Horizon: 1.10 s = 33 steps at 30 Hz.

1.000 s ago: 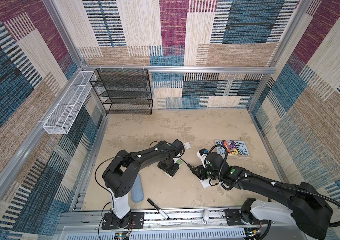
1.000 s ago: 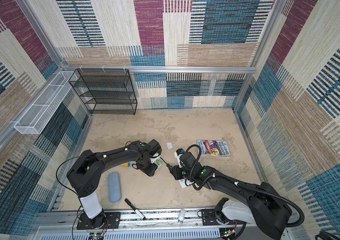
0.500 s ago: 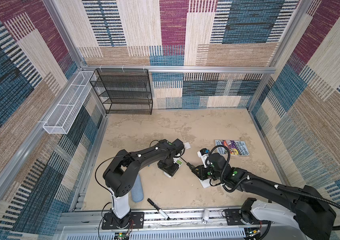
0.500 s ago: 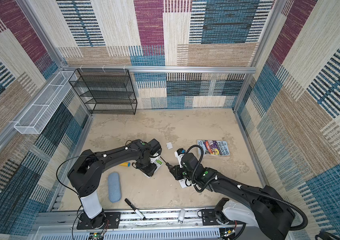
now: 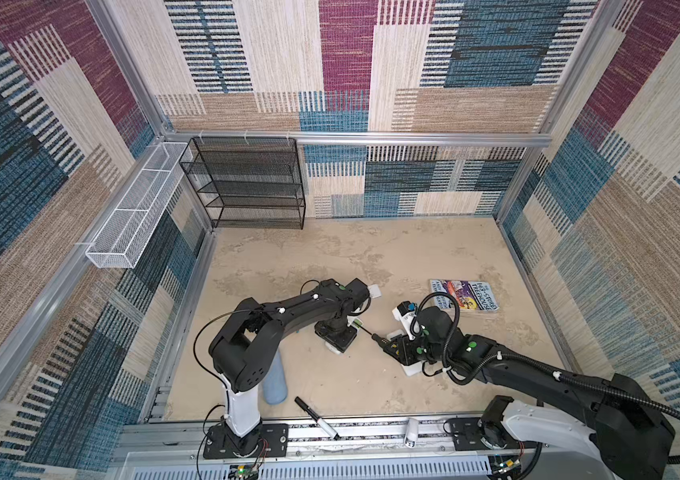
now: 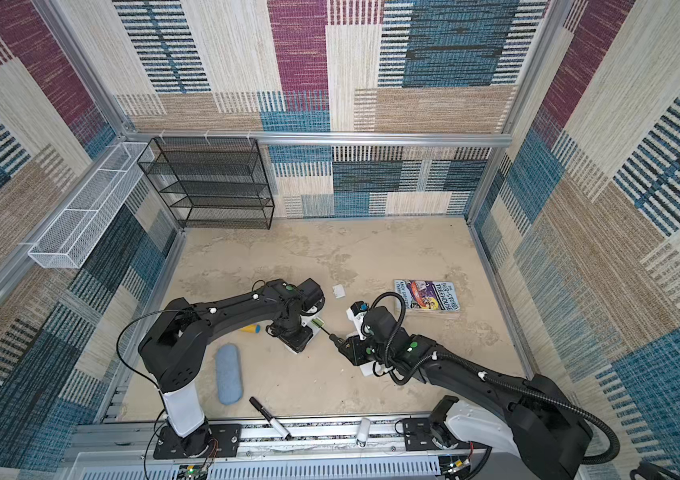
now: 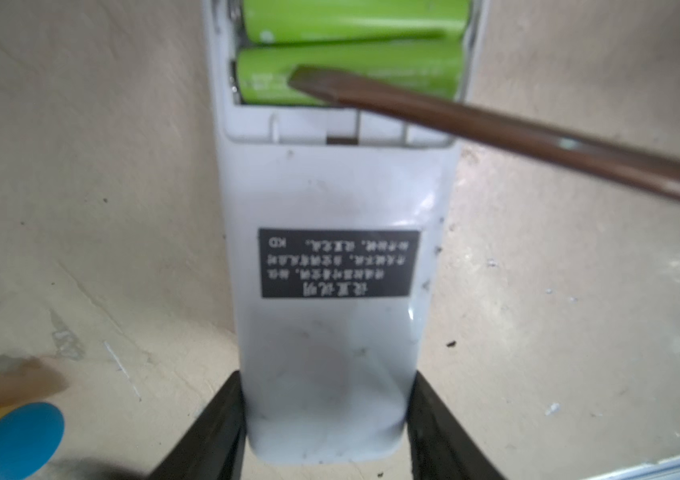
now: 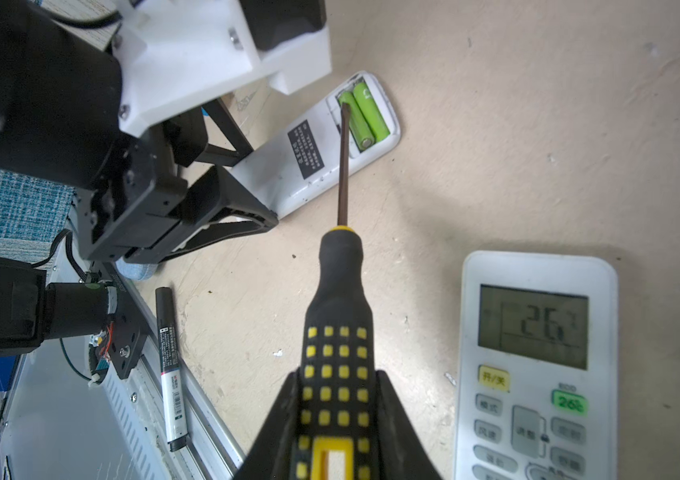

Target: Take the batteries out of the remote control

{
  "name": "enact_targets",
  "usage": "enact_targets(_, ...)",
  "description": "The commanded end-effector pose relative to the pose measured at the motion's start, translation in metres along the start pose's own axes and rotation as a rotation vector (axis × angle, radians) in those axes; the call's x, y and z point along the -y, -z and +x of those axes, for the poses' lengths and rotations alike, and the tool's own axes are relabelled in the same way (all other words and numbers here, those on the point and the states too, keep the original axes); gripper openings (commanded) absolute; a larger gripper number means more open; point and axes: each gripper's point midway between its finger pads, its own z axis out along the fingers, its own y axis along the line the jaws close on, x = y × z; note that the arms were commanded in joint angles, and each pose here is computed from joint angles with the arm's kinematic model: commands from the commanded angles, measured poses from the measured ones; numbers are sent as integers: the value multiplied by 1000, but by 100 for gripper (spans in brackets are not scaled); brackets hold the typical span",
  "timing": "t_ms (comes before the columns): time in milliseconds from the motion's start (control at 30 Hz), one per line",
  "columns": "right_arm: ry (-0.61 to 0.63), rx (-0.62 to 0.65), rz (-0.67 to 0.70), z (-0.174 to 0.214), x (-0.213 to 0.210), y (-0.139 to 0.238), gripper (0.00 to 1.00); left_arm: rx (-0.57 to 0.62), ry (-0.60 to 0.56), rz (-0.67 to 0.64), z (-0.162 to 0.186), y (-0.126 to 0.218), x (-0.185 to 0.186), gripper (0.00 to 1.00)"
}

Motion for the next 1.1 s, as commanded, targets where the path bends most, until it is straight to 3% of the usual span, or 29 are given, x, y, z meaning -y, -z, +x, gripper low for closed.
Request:
enact_targets(0,-8,-20,-28,2,-6,-1,0,-12,-15,-22,2,1,-3,51)
enact_targets(500,-58,-40,96,-3,13,-9,0,-4,-22,-34,-1,2,-4,52)
enact_targets(1067,-94,-50,173,-1,20,10,0,-5,3,-89,-2,-10,-12,51)
